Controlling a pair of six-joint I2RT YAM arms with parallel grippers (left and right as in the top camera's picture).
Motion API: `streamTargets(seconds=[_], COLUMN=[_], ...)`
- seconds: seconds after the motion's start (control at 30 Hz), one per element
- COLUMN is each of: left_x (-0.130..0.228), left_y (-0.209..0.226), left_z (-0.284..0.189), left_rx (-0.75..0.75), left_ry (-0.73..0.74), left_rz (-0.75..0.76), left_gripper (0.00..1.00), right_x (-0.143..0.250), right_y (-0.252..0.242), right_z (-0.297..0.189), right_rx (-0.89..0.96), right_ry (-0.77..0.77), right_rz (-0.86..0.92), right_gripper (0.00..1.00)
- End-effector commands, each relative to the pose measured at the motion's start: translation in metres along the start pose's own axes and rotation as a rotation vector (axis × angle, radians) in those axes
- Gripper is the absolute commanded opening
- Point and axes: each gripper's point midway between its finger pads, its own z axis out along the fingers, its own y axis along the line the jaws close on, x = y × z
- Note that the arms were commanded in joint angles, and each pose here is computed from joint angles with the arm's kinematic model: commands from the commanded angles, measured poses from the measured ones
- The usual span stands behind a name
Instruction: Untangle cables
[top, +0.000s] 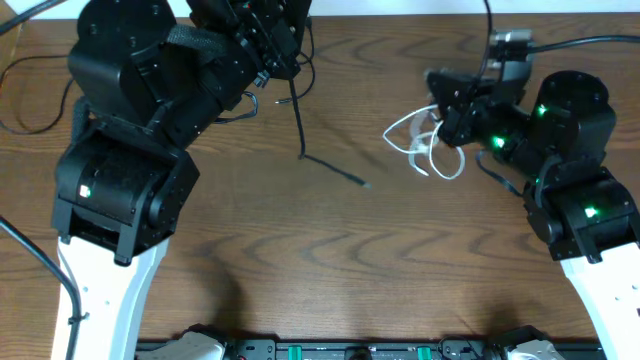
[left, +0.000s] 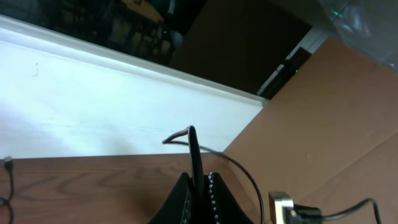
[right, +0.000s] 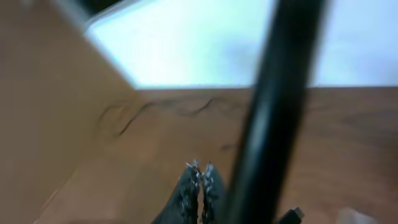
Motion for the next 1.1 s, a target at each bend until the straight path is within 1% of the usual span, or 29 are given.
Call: streamTargets(seconds=[0.0,0.03,0.13,0.17,0.2,0.23,0.27,0.33,0.4,0.47,0.53,0.57,0.6,0.67,0.77,0.83,0.87,0.9,0.93,1.0,1.07], left_x=[-0.005,-0.004,-0.002,-0.001,0.0,0.002,0.002,0.003,0.003,0.003,0.004,0.005,0.006,0.008,0.009,0.01,0.01,0.011,0.011,0.011,0.011], left_y=[-0.001,0.0,0.001,0.001,0.003,0.003,0.004,0.004,0.004,0.004,0.005,0.006,0.006,0.007,0.008,0.009,0.009,0.009,0.009,0.009,0.009], left_z=[-0.005,-0.005,-0.005,-0.005,-0.005,-0.005,-0.005,-0.005,-0.005,-0.005,-0.005,-0.005,-0.005,-0.005,-0.005,-0.005,-0.005,-0.005,-0.005,-0.005,-0.005], left_rx=[-0.009,-0.011,-0.015,-0.017,-0.022,-0.025,-0.027,-0.028,-0.029,-0.029,-0.031,-0.034,-0.036,-0.041,-0.044,-0.046,-0.046,-0.047,-0.048,-0.048,-0.047], left_ry=[-0.018,-0.015,-0.008,-0.004,0.002,0.007,0.01,0.013,0.013,0.014,0.018,0.023,0.026,0.034,0.037,0.041,0.042,0.044,0.045,0.045,0.046], left_rz=[0.043,0.043,0.04,0.039,0.037,0.036,0.035,0.034,0.034,0.034,0.032,0.031,0.03,0.028,0.027,0.026,0.025,0.025,0.025,0.025,0.039], left_gripper=[0.07,0.08,0.07,0.07,0.08,0.07,0.07,0.07,0.07,0.07,0.07,0.08,0.08,0.08,0.08,0.08,0.08,0.07,0.08,0.08,0.08], right_x=[0.022,0.025,0.035,0.04,0.044,0.044,0.041,0.035,0.032,0.04,0.056,0.06,0.061,0.058,0.057,0.058,0.053,0.045,0.027,0.011,0.011], right_y=[0.035,0.02,-0.048,-0.059,-0.056,-0.044,-0.029,-0.007,0.004,-0.003,-0.009,-0.008,-0.006,-0.004,-0.013,0.01,0.023,0.029,0.027,0.011,-0.006], right_z=[0.0,0.002,-0.003,-0.006,-0.007,-0.004,-0.002,-0.002,-0.004,-0.006,-0.011,-0.013,-0.015,-0.017,-0.017,-0.024,-0.029,-0.03,-0.027,-0.019,-0.015], right_rx=[-0.227,-0.138,0.256,0.325,0.31,0.234,0.139,0.007,-0.069,-0.028,0.026,0.028,0.013,-0.016,0.01,-0.099,-0.176,-0.23,-0.267,-0.233,-0.154], right_ry=[0.119,0.126,0.084,0.07,0.087,0.117,0.144,0.17,0.192,0.225,0.296,0.326,0.344,0.353,0.331,0.431,0.47,0.466,0.383,0.24,0.177], right_rz=[-0.035,0.049,0.355,0.458,0.539,0.557,0.56,0.553,0.576,0.722,0.946,1.01,1.038,1.044,1.042,1.115,1.123,1.091,0.995,0.797,0.674], right_gripper=[0.02,0.02,0.01,0.01,0.01,0.01,0.01,0.01,0.02,0.04,0.04,0.03,0.03,0.03,0.02,0.01,0.01,0.01,0.01,0.01,0.01])
